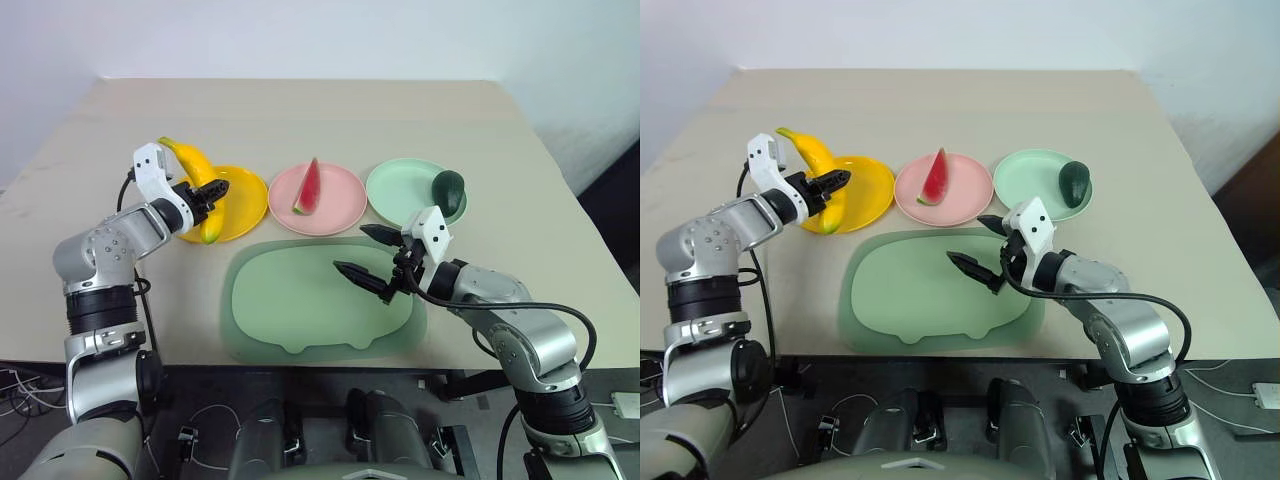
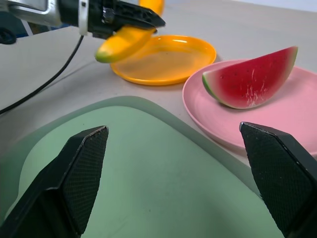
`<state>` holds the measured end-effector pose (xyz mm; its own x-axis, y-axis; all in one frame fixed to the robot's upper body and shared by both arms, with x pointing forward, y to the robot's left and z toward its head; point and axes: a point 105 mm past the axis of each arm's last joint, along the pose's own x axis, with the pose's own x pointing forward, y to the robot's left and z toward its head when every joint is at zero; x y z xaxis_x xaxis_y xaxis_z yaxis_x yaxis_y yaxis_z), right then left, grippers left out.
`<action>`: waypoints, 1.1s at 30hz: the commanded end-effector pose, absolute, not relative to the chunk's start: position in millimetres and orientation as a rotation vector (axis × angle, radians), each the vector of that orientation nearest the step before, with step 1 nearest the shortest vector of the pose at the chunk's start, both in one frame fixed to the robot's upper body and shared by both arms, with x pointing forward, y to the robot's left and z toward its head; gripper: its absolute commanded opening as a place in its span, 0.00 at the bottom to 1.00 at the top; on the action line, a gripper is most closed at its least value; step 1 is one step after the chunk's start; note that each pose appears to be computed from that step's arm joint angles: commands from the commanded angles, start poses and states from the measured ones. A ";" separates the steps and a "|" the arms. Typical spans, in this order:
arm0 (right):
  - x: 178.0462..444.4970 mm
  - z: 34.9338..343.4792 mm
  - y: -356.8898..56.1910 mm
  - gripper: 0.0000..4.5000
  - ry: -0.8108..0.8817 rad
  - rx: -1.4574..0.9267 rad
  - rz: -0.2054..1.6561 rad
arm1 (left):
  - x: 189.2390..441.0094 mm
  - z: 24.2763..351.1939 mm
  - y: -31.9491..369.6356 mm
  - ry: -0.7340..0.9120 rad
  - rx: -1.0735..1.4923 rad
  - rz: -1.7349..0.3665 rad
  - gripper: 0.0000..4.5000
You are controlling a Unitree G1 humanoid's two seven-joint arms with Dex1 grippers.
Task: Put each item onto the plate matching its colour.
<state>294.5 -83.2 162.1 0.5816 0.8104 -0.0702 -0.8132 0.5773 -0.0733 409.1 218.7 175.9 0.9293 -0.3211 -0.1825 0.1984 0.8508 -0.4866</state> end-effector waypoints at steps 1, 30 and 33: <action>295.5 173.7 -82.1 1.00 -0.024 -0.124 0.954 | 421.9 188.0 235.3 0.187 -0.582 -0.199 0.41; 294.8 174.5 -83.4 1.00 -0.035 -0.123 0.929 | 378.1 194.0 258.9 0.120 -0.235 -0.351 0.99; 294.5 175.3 -87.9 1.00 -0.039 -0.117 0.920 | 344.1 220.3 251.2 -0.081 -0.044 -0.514 0.99</action>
